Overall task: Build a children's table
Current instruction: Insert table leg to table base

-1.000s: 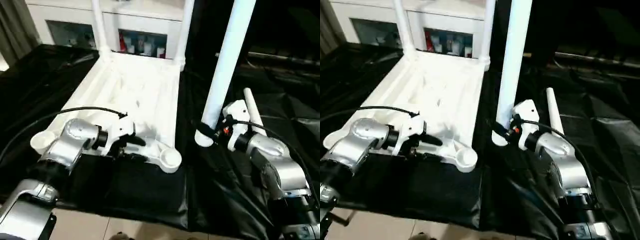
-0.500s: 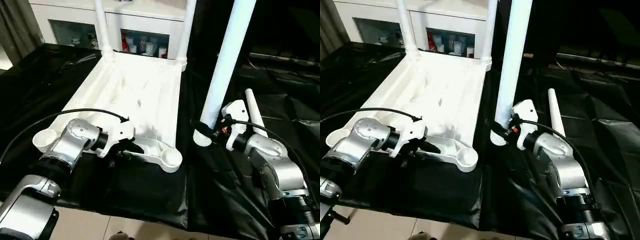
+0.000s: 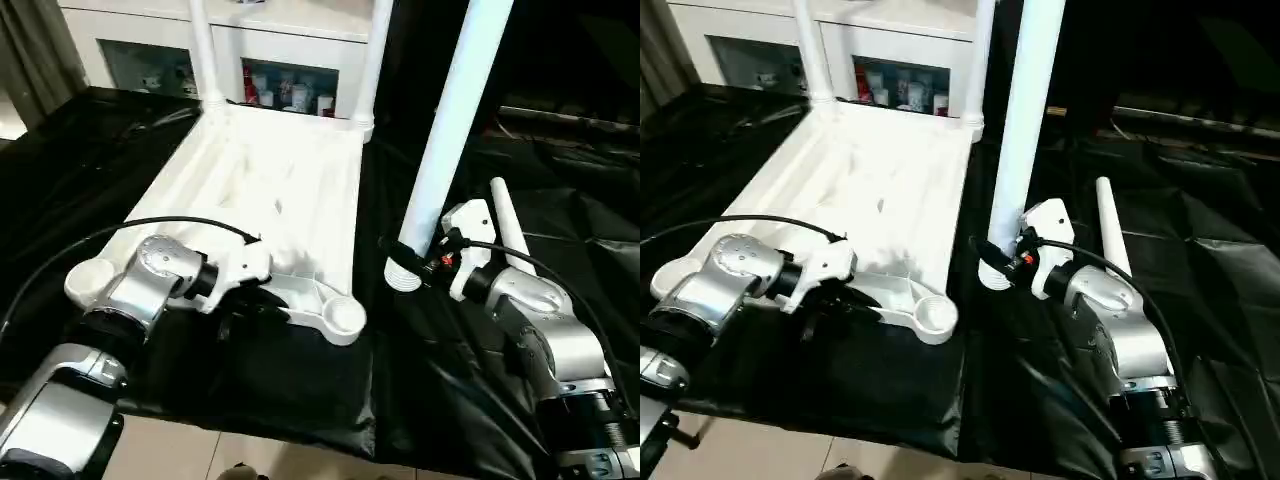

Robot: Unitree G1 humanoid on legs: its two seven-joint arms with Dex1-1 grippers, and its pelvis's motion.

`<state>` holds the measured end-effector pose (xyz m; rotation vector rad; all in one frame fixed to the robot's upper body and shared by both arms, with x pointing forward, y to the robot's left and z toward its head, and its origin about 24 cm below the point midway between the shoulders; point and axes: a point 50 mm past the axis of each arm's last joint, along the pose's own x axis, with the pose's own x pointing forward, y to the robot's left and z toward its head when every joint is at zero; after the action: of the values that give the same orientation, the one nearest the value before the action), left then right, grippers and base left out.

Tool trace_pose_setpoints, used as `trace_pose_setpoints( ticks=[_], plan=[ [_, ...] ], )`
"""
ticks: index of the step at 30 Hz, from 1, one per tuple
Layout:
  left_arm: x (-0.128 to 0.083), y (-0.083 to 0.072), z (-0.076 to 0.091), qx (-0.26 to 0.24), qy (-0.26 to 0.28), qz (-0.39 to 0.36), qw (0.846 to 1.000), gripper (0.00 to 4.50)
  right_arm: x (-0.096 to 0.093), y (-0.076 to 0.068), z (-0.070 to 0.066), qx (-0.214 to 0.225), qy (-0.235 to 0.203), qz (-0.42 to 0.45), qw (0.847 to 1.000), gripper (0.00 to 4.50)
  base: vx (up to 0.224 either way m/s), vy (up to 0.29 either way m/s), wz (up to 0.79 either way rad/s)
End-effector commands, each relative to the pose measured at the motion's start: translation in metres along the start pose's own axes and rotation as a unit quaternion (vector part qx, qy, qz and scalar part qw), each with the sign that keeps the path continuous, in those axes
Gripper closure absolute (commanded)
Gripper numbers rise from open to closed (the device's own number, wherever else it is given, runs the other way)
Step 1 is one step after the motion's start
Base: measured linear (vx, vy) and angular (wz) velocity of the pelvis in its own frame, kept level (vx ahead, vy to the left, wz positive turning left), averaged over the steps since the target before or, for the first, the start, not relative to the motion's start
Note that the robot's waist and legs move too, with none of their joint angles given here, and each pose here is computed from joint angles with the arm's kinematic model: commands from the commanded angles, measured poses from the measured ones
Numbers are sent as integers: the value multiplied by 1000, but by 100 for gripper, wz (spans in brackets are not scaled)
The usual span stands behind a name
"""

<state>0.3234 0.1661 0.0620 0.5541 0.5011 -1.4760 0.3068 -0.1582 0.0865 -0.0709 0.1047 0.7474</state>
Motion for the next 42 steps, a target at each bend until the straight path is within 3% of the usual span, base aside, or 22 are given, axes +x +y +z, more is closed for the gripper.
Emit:
trace_pose_setpoints(
  ticks=[1,4,7,10,20,24,28,42],
  plan=[
    [2,-4,-9,-12,17,-3,1000,444,3,-3,11,-10,-16,-5,1000,259,0,0,0],
    [5,-7,-13,-24,14,8,1000,448,7,-1,13,10,-21,4,1000,259,0,0,0],
    [8,-1,-10,-26,-15,86,996,448,14,3,16,43,-28,21,998,259,0,0,0],
    [10,2,-10,-63,-19,125,990,450,20,5,21,70,-35,40,996,259,0,0,0],
    [25,-5,-4,-98,-40,184,977,450,33,4,24,70,-13,66,995,259,0,0,0],
    [26,-10,4,-86,-56,174,979,450,36,5,23,80,-10,77,994,259,0,0,0],
    [26,-13,7,-83,-53,168,981,450,44,5,13,88,4,78,993,259,0,0,0],
    [26,-18,7,-80,-24,129,988,450,60,12,0,98,34,95,990,259,0,0,0]
  ],
)
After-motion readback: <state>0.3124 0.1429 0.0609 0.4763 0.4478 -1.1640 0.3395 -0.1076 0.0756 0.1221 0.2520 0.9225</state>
